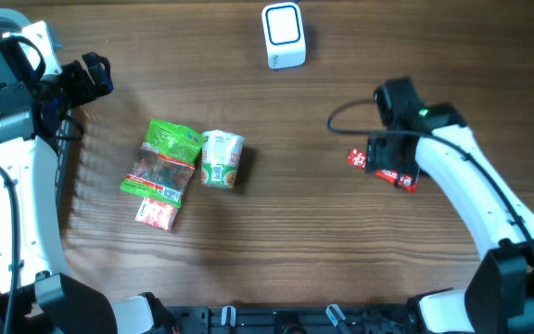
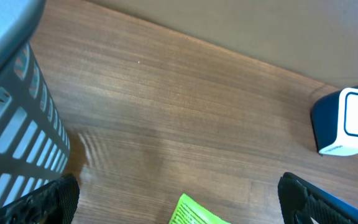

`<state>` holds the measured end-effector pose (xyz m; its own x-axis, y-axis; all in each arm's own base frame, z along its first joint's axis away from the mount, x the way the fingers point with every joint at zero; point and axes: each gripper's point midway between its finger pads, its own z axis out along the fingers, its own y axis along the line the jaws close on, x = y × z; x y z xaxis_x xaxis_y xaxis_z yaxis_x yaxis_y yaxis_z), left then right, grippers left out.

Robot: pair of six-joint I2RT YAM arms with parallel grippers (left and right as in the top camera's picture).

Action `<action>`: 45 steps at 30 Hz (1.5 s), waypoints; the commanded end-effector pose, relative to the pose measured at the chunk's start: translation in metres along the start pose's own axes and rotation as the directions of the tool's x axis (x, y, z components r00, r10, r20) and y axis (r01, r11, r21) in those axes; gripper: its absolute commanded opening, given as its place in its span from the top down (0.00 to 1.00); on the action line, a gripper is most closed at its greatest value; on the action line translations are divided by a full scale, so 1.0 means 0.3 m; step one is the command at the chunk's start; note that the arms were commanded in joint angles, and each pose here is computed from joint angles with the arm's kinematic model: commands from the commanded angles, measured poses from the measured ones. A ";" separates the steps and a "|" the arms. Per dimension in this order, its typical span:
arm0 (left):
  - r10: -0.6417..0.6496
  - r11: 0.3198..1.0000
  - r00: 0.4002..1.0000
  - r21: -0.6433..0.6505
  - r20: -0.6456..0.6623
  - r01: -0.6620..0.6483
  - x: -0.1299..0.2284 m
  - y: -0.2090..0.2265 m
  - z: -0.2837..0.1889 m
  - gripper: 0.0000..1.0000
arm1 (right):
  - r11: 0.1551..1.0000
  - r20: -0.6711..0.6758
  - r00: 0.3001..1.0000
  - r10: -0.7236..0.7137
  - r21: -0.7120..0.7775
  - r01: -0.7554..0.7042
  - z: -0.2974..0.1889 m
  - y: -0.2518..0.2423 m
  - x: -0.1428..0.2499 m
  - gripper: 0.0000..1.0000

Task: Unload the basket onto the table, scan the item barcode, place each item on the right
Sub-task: 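Carry the stick right and release it on the table, then reach the right gripper to the Nissin noodle cup and grasp it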

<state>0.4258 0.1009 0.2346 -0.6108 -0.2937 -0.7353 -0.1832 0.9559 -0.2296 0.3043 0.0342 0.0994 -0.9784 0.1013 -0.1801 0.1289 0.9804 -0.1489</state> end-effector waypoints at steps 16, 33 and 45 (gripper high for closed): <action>0.005 1.000 1.000 0.009 0.012 -0.005 -0.017 -0.003 -0.008 0.00 | 0.673 0.348 0.890 -0.295 -0.585 0.453 -0.168 1.103 0.112 0.00; 0.005 1.000 1.000 0.009 0.012 -0.005 -0.017 -0.003 -0.008 0.00 | 0.813 0.346 0.914 -0.213 -0.456 0.362 -0.081 0.989 -0.001 0.00; 0.005 1.000 1.000 0.009 0.012 -0.005 -0.017 -0.003 -0.008 0.00 | 0.436 0.208 0.957 -0.204 -0.856 0.279 -0.190 0.937 -0.063 0.00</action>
<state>0.4256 0.1008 0.2344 -0.6119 -0.2941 -0.7342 -0.1835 0.9558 -0.2299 0.3772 0.3069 0.1101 -0.9322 -0.0516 -0.3581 -0.2874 0.7071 0.6461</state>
